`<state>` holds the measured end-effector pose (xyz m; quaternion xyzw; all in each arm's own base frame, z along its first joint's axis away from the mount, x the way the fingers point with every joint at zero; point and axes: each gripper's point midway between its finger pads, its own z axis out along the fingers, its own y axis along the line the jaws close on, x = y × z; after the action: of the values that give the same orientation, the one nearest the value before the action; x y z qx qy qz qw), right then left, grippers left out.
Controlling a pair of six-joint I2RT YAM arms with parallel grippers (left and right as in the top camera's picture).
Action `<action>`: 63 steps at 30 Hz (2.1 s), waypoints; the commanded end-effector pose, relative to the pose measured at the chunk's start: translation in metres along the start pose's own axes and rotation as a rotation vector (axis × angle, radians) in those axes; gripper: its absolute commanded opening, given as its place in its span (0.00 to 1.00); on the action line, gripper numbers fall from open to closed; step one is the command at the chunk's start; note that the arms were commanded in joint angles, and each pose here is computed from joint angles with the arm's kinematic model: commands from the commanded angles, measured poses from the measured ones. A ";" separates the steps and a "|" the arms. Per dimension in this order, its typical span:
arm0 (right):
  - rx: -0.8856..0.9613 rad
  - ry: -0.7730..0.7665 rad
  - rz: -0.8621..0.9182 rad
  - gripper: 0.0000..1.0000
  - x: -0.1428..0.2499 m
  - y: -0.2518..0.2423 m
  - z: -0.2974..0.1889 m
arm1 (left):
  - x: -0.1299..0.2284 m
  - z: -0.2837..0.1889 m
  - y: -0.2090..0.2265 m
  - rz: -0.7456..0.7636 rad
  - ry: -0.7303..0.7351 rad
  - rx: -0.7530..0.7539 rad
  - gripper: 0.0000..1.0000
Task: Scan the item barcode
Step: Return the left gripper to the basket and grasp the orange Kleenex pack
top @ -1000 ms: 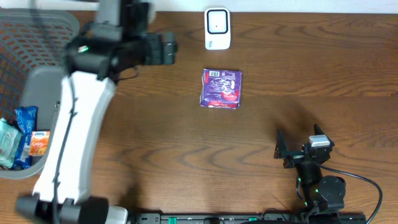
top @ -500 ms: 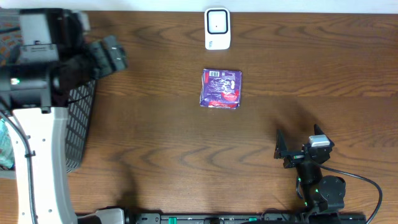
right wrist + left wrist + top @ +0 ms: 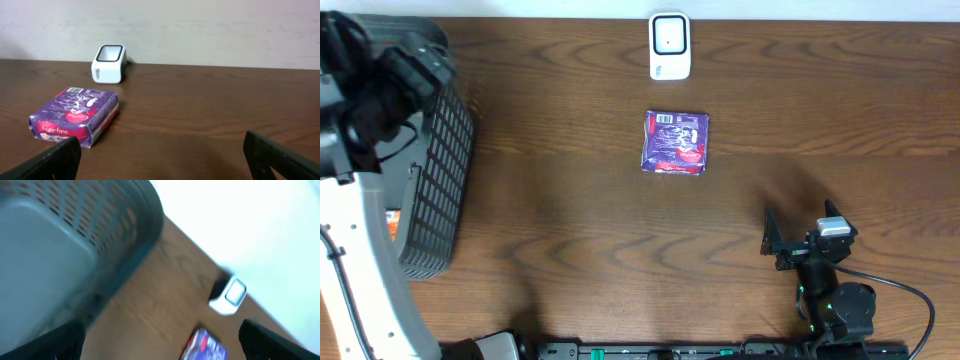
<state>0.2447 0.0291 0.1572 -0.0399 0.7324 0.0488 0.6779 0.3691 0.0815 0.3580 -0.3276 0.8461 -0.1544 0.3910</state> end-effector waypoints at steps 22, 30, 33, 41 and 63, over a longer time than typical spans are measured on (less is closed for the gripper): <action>0.015 0.005 0.014 0.99 0.002 -0.003 0.000 | -0.028 0.034 0.209 -0.185 -0.013 -0.815 0.98; 0.015 0.005 0.014 0.99 0.002 -0.003 0.000 | 0.019 0.071 0.245 -0.189 0.249 -0.935 1.00; 0.015 0.005 0.014 0.99 0.002 -0.003 0.000 | 0.030 0.077 0.260 -0.176 0.312 -0.998 0.96; 0.015 0.005 0.014 0.99 0.002 -0.003 0.000 | 0.056 0.097 0.288 -0.164 0.441 -1.100 0.89; 0.015 0.005 0.014 0.99 0.002 -0.003 0.000 | 0.100 0.134 0.330 -0.354 0.384 -1.187 0.82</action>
<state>0.2447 0.0291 0.1572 -0.0401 0.7324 0.0487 0.6780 0.2877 0.2563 0.0548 -0.5848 0.7830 0.2091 -0.0339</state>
